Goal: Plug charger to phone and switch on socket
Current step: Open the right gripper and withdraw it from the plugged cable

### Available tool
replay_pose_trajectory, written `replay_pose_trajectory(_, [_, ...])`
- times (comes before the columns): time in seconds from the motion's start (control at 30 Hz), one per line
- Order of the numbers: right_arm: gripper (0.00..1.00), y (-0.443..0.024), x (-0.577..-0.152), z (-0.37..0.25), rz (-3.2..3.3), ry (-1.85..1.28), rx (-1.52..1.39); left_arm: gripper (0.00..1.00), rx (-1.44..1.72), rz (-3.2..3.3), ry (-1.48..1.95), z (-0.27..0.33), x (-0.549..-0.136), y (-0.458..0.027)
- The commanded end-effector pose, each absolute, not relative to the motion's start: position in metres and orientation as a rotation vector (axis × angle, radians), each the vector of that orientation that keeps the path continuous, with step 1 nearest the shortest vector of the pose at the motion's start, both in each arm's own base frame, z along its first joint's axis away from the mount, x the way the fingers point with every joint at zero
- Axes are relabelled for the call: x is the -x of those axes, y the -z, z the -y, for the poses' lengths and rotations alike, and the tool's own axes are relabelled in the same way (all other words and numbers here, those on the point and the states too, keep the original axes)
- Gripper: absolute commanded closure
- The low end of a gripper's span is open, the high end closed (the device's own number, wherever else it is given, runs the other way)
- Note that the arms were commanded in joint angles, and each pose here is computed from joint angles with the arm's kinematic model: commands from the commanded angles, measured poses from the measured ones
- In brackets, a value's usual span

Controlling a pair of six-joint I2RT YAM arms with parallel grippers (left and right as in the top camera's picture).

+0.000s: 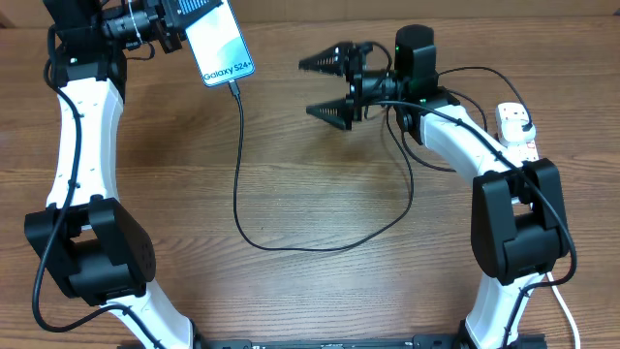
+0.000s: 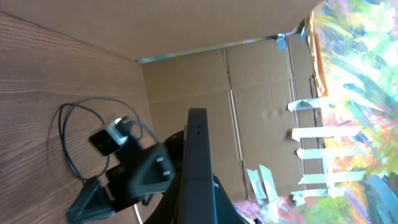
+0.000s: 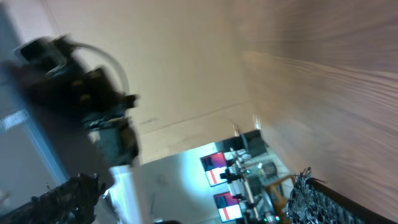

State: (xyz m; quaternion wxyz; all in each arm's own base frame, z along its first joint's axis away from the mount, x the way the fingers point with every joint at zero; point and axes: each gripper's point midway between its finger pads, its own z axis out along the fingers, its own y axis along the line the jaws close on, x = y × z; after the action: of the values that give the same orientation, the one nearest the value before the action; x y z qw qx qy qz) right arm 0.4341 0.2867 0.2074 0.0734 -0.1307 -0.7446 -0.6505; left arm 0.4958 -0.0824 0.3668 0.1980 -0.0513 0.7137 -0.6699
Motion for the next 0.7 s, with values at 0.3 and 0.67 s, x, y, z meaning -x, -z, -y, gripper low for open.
replay_pose_trajectory(0.3, [0.0, -0.098, -0.412, -0.242, 2.744, 1.36, 0.545, 0.96, 0.046, -1.992, 1.87, 0.09, -0.483, -0.379])
replay_pose_trajectory(0.67, [0.0, -0.076, -0.402, -0.205, 2.938, 1.003, 0.633, 0.96, -0.123, -2.043, 1.752, 0.126, -0.473, -0.341])
